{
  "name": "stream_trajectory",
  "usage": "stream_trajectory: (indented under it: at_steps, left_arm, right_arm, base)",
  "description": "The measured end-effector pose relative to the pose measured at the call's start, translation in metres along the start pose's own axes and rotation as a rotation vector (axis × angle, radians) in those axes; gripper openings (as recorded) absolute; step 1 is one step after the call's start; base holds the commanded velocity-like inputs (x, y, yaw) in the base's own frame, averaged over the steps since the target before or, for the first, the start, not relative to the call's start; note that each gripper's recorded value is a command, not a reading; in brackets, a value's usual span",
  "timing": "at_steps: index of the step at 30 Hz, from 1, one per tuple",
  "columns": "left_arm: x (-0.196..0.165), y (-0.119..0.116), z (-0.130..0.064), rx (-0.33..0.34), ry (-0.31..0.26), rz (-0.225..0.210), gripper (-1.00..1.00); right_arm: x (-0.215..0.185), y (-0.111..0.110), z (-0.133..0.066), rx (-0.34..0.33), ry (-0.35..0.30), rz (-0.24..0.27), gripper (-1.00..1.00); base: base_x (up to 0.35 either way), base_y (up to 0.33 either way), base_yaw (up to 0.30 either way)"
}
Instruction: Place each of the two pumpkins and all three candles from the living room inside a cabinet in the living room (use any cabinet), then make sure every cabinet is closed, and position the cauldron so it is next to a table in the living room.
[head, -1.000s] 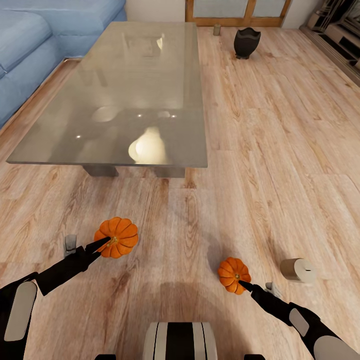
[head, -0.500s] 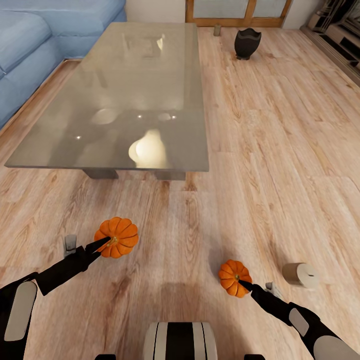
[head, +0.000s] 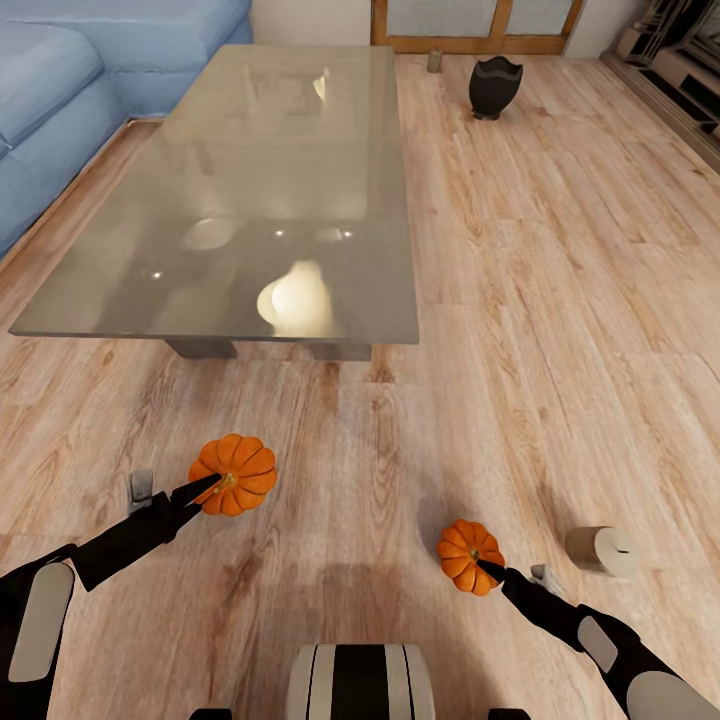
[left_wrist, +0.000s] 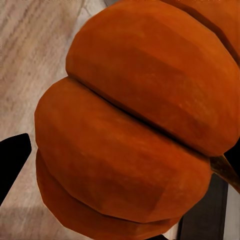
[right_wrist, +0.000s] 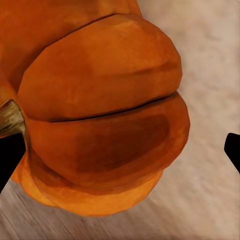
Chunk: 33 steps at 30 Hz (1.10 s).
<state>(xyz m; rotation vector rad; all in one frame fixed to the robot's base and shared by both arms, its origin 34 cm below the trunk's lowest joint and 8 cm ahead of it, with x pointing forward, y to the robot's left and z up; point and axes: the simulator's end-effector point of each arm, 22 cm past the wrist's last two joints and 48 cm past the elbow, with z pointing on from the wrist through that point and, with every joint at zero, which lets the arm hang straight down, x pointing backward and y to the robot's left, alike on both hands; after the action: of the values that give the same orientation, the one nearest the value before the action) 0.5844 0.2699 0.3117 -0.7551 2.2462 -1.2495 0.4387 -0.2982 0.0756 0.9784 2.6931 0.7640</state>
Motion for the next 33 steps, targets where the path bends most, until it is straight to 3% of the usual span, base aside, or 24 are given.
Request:
stream_trajectory:
  at_steps: [26, 27, 33]
  left_arm:
    - [0.0, 0.001, 0.0, -0.006, 0.001, 0.002, -1.0]
    - [0.0, 0.001, 0.0, -0.005, 0.002, 0.001, -1.0]
    - [0.0, 0.001, 0.0, -0.004, 0.001, 0.001, -1.0]
  right_arm:
    - [0.001, 0.012, 0.0, -0.049, 0.006, 0.0, 1.0]
    - [0.001, 0.012, 0.0, -0.05, 0.006, -0.001, -1.0]
    - [0.0, 0.012, 0.0, -0.052, 0.003, 0.002, -1.0]
  base:
    - [0.081, 0.031, 0.0]
    - [0.039, 0.001, 0.0]
    - [0.014, 0.0, 0.0]
